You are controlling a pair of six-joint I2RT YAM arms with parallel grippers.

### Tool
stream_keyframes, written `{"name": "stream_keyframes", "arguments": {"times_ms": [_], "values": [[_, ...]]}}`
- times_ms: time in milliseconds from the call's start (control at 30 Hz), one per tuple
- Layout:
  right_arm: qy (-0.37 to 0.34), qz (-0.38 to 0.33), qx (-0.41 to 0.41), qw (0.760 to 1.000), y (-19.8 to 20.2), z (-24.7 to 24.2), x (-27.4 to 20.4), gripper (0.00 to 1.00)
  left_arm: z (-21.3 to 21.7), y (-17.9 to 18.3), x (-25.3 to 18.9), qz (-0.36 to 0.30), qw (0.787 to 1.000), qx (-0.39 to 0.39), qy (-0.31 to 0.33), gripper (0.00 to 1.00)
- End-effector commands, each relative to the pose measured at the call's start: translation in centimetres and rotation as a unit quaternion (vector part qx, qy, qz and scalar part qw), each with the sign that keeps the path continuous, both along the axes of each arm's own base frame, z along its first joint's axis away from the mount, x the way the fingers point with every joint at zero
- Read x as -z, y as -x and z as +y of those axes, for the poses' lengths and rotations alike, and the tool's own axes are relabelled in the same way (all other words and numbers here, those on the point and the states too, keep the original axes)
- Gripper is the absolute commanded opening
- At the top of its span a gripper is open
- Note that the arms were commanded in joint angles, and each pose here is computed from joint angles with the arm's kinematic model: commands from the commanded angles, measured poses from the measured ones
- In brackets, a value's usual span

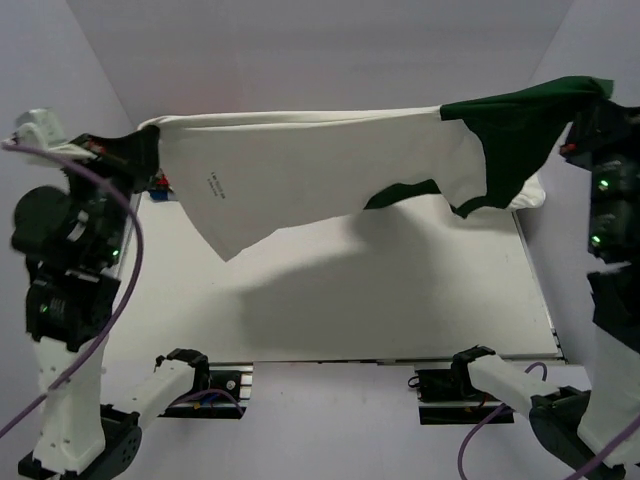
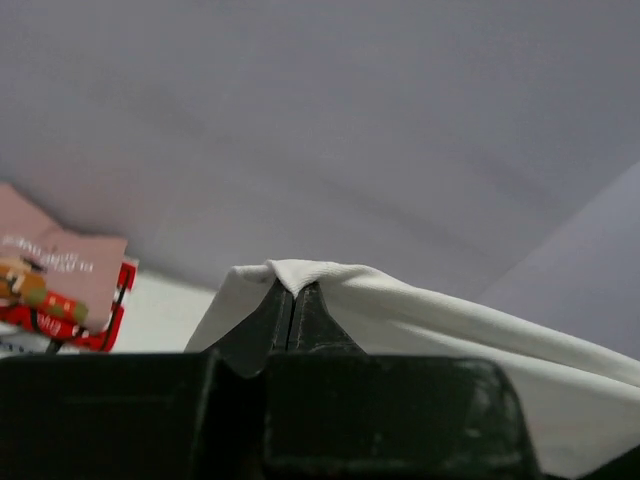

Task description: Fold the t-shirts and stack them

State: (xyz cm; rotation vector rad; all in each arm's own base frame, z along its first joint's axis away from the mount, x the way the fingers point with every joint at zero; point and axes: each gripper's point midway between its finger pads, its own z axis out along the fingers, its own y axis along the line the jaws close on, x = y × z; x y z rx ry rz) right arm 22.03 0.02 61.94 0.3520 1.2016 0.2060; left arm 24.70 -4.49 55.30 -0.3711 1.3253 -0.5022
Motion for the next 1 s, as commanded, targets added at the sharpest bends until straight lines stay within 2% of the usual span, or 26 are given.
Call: {"name": "stream_keyframes", "arguments": {"times_ms": [0, 100, 167, 300, 367, 400, 433, 467, 533, 567, 633, 700, 733, 767, 800, 833, 867, 967], "values": [[0.023, -0.104, 0.041, 0.993, 6.6, -3.1, -5.4, 0.00, 3.4, 4.3, -3.5, -0.050, 0.997, -0.065, -0.012, 0.00], [0.034, -0.118, 0.040, 0.992, 6.6, -2.9, -5.9, 0.00, 3.3, 5.3, -5.0, -0.074, 0.996, -0.054, -0.012, 0.00], [0.036, -0.121, 0.052, 0.991, 6.2, -3.2, -6.2, 0.00, 2.9, 4.7, -5.3, -0.070, 0.996, -0.050, -0.015, 0.00], [0.062, -0.095, 0.087, 0.990, 1.3, -2.6, -5.7, 0.00, 2.1, 0.6, -3.8, -0.030, 0.998, -0.054, -0.026, 0.00], [0.078, -0.053, 0.113, 0.989, -3.1, -2.2, -3.7, 0.00, 1.4, -3.1, -2.1, 0.006, 0.997, -0.059, -0.040, 0.00], [0.079, -0.061, 0.128, 0.987, -3.9, -2.4, -4.0, 0.00, 1.3, -4.3, -1.3, 0.019, 0.997, -0.065, -0.043, 0.00], [0.099, -0.026, 0.130, 0.986, -7.6, -1.4, -1.9, 0.00, 1.2, -5.7, -0.8, 0.028, 0.996, -0.070, -0.045, 0.00], [0.108, -0.016, 0.131, 0.985, -9.0, -0.9, -1.2, 0.00, 0.8, -8.6, 0.7, 0.051, 0.994, -0.074, -0.056, 0.00], [0.121, -0.010, 0.127, 0.984, -11.3, -0.1, -0.7, 0.00, 0.3, -11.6, 2.3, 0.075, 0.992, -0.081, -0.063, 0.00], [0.136, 0.019, 0.122, 0.983, -15.3, 1.2, 1.4, 0.00, -0.1, -13.0, 3.1, 0.088, 0.991, -0.080, -0.067, 0.00], [0.147, 0.024, 0.118, 0.982, -18.5, 2.1, 2.2, 0.00, -0.9, -17.1, 4.2, 0.104, 0.988, -0.076, -0.081, 0.00], [0.142, -0.009, 0.122, 0.982, -21.3, 3.0, 0.7, 0.00, -1.2, -19.4, 3.9, 0.105, 0.988, -0.073, -0.088, 0.00], [0.144, -0.017, 0.124, 0.982, -21.8, 3.0, 0.1, 0.00, -1.2, -19.4, 0.8, 0.070, 0.991, -0.076, -0.081, 0.00], [0.127, -0.070, 0.134, 0.980, -20.9, 2.6, -3.8, 0.00, -1.4, -21.4, 1.1, 0.071, 0.990, -0.083, -0.087, 0.00], [0.127, -0.074, 0.136, 0.980, -22.2, 2.9, -3.7, 0.00, -0.6, -20.9, -1.8, 0.036, 0.991, -0.096, -0.081, 0.00], [0.129, -0.090, 0.139, 0.978, -21.9, 2.8, -4.9, 0.00, -0.6, -20.9, -2.9, 0.020, 0.992, -0.099, -0.082, 0.00], [0.116, -0.143, 0.135, 0.974, -20.2, 2.8, -7.8, 0.00, -0.7, -20.9, -3.7, 0.007, 0.992, -0.096, -0.083, 0.00], [0.118, -0.205, 0.115, 0.965, -17.6, 3.1, -10.5, 0.00, -0.3, -19.4, -6.6, -0.045, 0.991, -0.095, -0.081, 0.00]]}}
